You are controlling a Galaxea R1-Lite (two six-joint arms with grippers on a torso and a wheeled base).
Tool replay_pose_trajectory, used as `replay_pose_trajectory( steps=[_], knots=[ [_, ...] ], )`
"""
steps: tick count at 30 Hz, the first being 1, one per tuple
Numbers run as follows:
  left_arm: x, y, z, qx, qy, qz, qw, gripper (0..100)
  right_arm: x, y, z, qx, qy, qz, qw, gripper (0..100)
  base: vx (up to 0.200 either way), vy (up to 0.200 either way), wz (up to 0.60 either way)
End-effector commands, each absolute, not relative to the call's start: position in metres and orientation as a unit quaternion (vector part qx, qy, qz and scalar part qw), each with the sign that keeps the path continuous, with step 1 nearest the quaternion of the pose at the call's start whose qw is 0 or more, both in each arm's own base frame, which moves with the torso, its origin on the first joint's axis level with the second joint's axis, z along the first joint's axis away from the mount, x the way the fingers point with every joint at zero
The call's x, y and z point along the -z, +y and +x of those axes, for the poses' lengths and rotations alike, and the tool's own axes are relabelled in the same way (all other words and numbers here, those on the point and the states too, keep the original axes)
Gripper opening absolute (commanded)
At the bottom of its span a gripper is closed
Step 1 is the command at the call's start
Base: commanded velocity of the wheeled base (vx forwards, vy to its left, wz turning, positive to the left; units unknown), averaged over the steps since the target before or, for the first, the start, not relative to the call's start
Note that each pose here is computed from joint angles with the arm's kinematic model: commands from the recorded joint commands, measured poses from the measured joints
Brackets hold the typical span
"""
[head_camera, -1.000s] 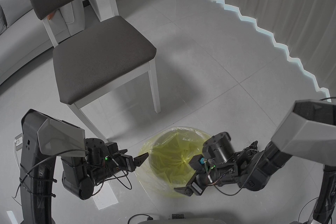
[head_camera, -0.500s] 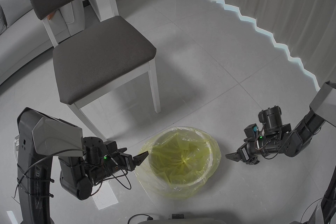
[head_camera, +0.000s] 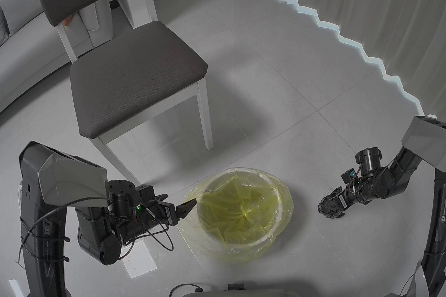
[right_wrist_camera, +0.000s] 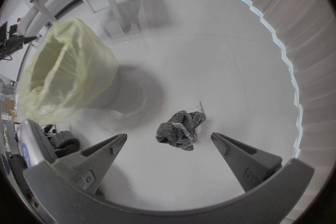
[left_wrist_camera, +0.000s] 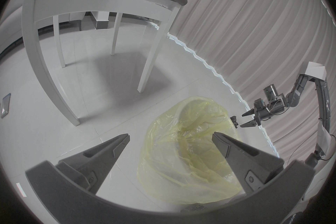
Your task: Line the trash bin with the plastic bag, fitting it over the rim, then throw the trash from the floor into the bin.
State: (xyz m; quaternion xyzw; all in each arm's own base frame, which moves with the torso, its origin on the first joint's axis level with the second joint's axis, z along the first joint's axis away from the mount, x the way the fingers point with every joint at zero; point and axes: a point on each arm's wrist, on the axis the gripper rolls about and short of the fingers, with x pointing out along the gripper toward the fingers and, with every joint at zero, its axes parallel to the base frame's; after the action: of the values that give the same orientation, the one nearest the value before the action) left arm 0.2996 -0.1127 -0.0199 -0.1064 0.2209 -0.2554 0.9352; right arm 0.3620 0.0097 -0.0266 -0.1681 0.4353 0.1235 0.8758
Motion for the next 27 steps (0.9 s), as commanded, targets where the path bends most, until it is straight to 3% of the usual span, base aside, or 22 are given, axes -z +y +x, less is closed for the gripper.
replay_pose_trajectory(
  steps=[1,10,17,27],
  knots=[
    [0.018,-0.111,0.301,0.252,0.212,-0.107,0.938,100,0.065,0.003,0.384,-0.105,0.459,-0.186,0.863,100,0.0,0.0,0.0],
    [0.021,-0.114,0.302,0.254,0.212,-0.104,0.938,100,0.058,0.002,0.423,-0.106,0.474,-0.187,0.854,100,0.0,0.0,0.0],
    [0.024,-0.116,0.302,0.257,0.217,-0.103,0.936,100,0.057,0.002,0.43,-0.105,0.511,-0.188,0.832,100,0.0,0.0,0.0],
    [0.025,-0.121,0.3,0.257,0.216,-0.1,0.937,100,0.055,0.002,0.44,-0.112,0.526,-0.19,0.821,100,0.0,0.0,0.0]
  ],
)
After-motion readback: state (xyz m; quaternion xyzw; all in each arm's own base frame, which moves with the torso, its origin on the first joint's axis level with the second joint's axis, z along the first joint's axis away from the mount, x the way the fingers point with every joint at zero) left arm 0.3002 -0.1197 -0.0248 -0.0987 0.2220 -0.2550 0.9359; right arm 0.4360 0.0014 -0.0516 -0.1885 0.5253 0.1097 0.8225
